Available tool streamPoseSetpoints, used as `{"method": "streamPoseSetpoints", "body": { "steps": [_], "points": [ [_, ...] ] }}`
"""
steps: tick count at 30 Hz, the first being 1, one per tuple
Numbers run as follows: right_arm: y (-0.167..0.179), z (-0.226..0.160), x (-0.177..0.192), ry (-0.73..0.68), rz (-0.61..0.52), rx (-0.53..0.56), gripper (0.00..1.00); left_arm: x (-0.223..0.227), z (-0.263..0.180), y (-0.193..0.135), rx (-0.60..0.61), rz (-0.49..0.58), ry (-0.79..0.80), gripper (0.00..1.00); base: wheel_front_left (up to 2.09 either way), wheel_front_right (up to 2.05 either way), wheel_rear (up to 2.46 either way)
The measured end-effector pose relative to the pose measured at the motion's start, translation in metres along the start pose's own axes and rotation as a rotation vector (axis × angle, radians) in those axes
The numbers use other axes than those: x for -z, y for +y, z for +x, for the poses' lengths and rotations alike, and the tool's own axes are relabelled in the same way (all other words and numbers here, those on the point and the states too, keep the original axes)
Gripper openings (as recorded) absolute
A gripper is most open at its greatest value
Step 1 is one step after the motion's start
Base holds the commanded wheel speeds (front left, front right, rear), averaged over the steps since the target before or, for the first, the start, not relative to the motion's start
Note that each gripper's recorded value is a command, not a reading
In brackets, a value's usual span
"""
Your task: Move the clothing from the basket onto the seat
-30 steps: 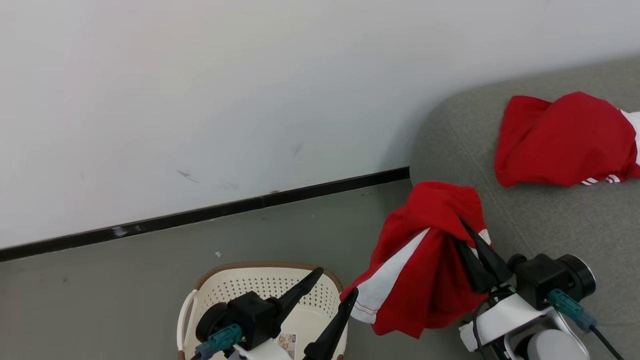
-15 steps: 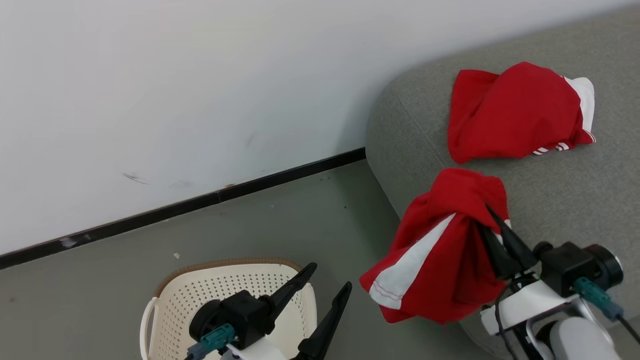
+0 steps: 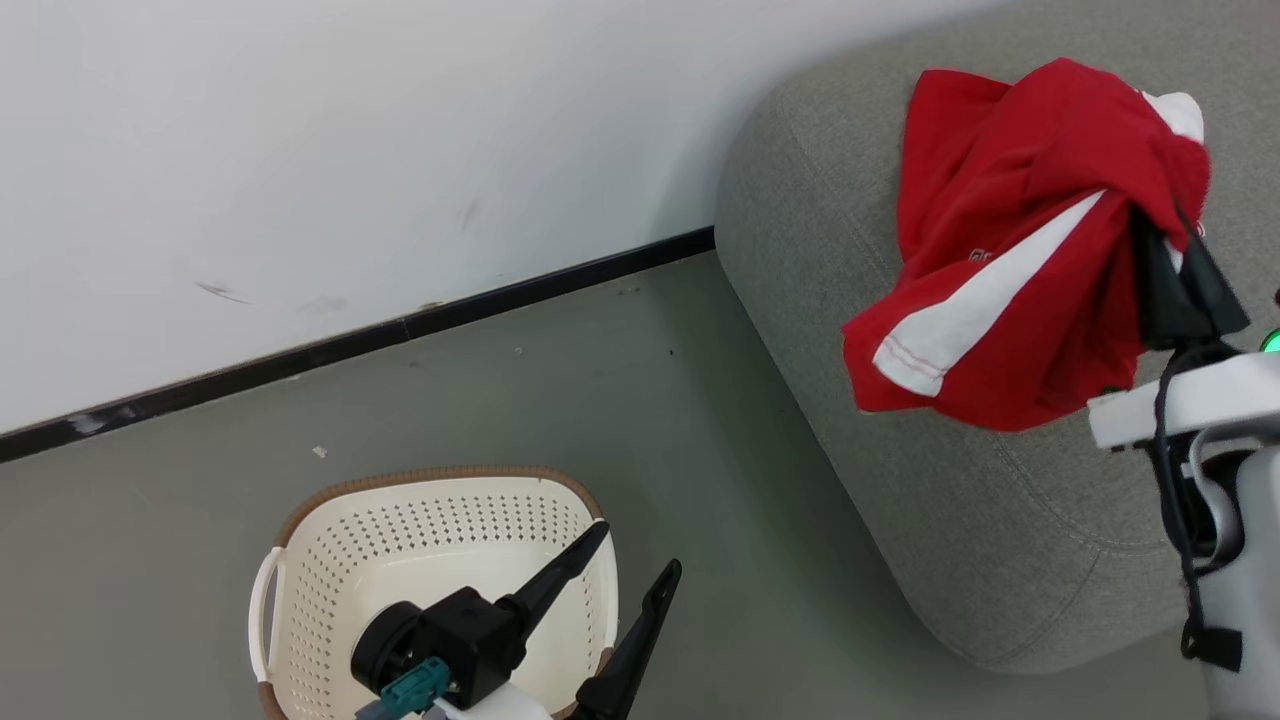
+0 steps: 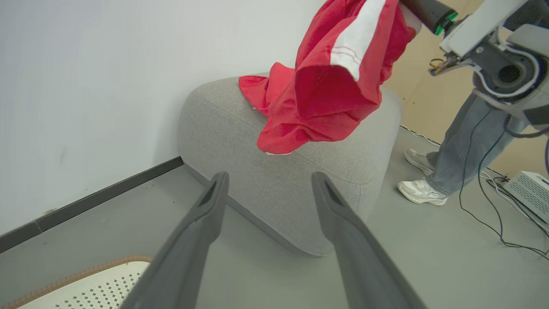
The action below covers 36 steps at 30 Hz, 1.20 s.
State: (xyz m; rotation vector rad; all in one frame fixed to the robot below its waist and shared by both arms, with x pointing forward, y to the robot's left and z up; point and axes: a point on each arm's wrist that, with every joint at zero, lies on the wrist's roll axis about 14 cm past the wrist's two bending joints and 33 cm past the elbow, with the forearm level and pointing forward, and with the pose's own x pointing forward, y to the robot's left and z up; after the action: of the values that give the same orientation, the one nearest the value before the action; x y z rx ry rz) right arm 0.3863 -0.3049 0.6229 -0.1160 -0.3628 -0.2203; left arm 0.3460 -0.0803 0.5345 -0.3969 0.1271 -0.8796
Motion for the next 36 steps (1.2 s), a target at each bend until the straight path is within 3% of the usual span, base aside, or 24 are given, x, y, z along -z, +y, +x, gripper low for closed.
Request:
{"method": "streamPoseSetpoints", "body": {
  "steps": [6, 10, 15, 22, 36],
  "points": [
    [-0.022, 0.039, -0.002, -0.023, 0.139, 0.104, 0.00, 0.002, -0.002, 0.022, -0.062, -0.015, 0.000, 1.00, 0.00, 0.00, 0.00],
    [-0.048, 0.072, -0.022, -0.094, 0.199, 0.182, 0.00, 0.003, -0.005, 0.038, -0.098, -0.021, 0.003, 1.00, 0.00, 0.00, 0.00],
    [-0.081, 0.096, -0.034, -0.130, 0.224, 0.267, 0.00, 0.007, -0.009, 0.052, -0.134, -0.029, 0.013, 1.00, 0.00, 0.00, 0.00],
    [-0.122, 0.117, -0.013, -0.081, 0.263, 0.396, 0.00, 0.017, -0.014, 0.069, -0.177, -0.048, 0.042, 1.00, 0.00, 0.00, 0.00],
    [-0.116, 0.162, 0.039, 0.009, 0.259, 0.433, 0.00, 0.038, -0.030, 0.112, -0.278, -0.068, 0.104, 1.00, 0.00, 0.00, 0.00]
  ]
}}
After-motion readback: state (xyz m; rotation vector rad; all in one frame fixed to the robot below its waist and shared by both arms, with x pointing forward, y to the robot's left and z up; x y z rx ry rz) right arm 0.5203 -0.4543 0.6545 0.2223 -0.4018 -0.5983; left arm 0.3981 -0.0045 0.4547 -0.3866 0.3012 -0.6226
